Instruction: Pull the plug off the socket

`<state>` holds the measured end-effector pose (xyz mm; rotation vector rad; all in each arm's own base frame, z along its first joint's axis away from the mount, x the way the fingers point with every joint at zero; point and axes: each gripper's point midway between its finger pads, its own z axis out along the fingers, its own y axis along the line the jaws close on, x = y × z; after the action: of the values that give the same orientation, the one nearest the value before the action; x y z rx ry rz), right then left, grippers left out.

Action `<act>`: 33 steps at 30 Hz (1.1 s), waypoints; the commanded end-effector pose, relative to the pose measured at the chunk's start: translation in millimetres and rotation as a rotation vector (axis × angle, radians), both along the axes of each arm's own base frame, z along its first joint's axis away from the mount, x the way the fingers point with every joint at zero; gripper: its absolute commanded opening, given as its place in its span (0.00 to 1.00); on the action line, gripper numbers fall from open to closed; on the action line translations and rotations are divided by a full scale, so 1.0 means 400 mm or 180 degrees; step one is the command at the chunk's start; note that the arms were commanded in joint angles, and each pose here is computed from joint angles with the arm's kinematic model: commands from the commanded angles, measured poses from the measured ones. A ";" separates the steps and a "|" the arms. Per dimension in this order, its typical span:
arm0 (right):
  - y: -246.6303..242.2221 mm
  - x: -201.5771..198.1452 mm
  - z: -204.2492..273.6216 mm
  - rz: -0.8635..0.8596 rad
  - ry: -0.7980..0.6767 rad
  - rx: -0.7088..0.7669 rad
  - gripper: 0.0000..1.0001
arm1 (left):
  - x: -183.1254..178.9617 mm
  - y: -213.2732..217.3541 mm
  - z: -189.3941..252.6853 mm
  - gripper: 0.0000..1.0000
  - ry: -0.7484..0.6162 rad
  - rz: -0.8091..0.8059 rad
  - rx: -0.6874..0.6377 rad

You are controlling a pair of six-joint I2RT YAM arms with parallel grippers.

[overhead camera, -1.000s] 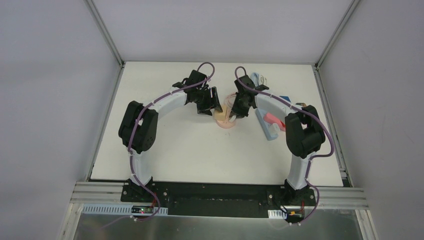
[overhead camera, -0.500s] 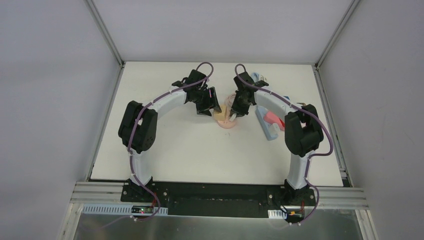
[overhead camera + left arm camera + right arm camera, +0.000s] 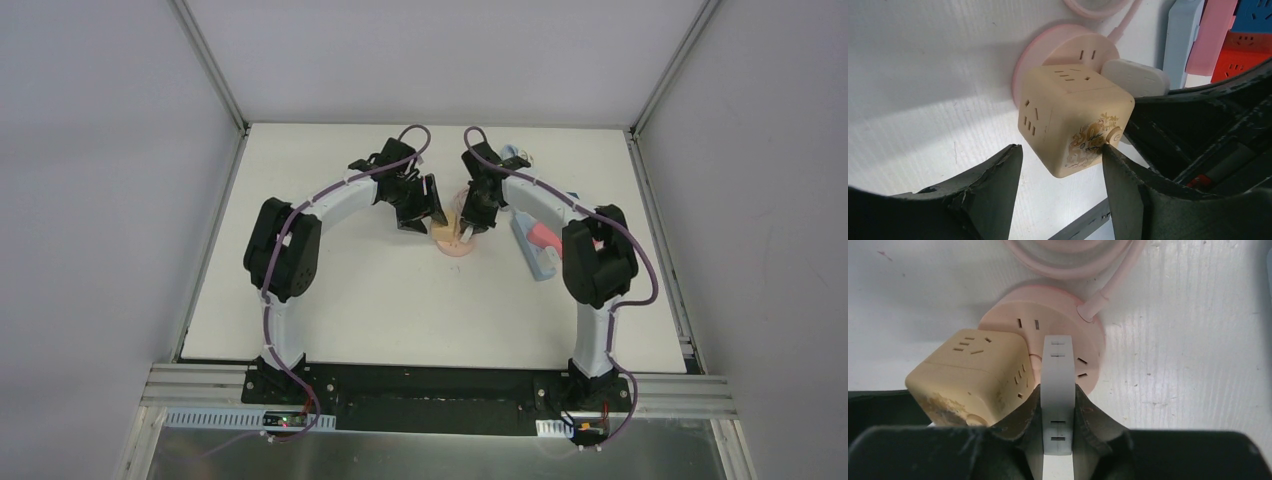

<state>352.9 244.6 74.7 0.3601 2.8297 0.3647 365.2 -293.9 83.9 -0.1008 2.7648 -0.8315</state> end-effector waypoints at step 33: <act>0.001 0.046 0.260 -0.0258 -0.0555 0.0440 0.00 | -0.070 0.050 -0.069 0.61 0.0294 -0.0233 0.0755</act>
<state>367.5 260.7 146.8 0.4315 2.7227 0.5726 358.7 -300.7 84.2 -0.0696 2.8205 -0.7505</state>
